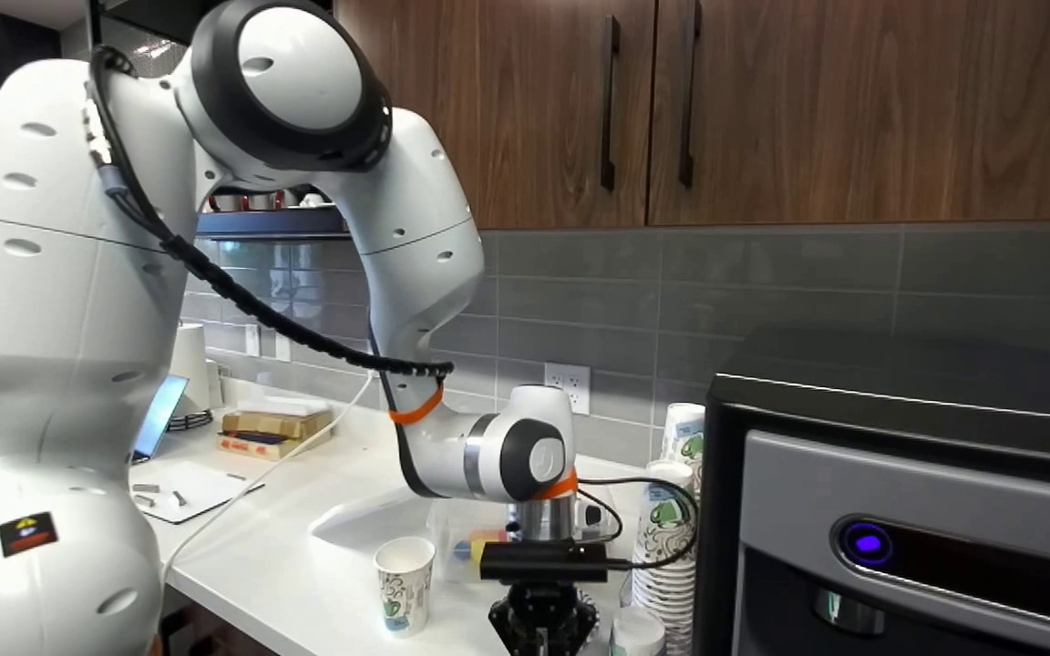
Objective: Use the spoon to stir in the bowl
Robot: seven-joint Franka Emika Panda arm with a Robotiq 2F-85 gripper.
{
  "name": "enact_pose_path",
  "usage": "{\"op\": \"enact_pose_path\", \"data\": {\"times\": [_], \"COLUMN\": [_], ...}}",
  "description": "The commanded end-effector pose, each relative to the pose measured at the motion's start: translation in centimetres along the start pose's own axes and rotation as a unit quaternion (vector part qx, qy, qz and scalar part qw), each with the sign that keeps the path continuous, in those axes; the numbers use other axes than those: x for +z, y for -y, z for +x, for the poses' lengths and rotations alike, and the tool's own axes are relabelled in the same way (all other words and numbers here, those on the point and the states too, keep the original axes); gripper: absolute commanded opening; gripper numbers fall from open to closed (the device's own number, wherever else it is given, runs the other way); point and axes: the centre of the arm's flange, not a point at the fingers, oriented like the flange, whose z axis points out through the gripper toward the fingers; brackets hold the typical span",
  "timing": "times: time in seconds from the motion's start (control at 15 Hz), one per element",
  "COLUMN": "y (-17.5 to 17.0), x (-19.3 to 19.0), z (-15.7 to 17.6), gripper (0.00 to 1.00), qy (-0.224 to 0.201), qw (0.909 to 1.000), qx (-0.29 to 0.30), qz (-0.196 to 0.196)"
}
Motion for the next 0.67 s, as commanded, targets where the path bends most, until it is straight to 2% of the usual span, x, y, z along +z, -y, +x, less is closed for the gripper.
{"op": "enact_pose_path", "data": {"times": [0.0,0.27,0.6], "y": [0.7,2.0,3.7], "x": [-4.0,-5.5,-4.8], "z": [0.8,3.1,6.0], "gripper": [0.03,0.03,0.03], "qy": [0.08,0.177,0.284], "qw": [0.9953,0.9787,0.946], "qx": [0.042,0.072,0.085], "qz": [-0.034,-0.074,-0.131]}}
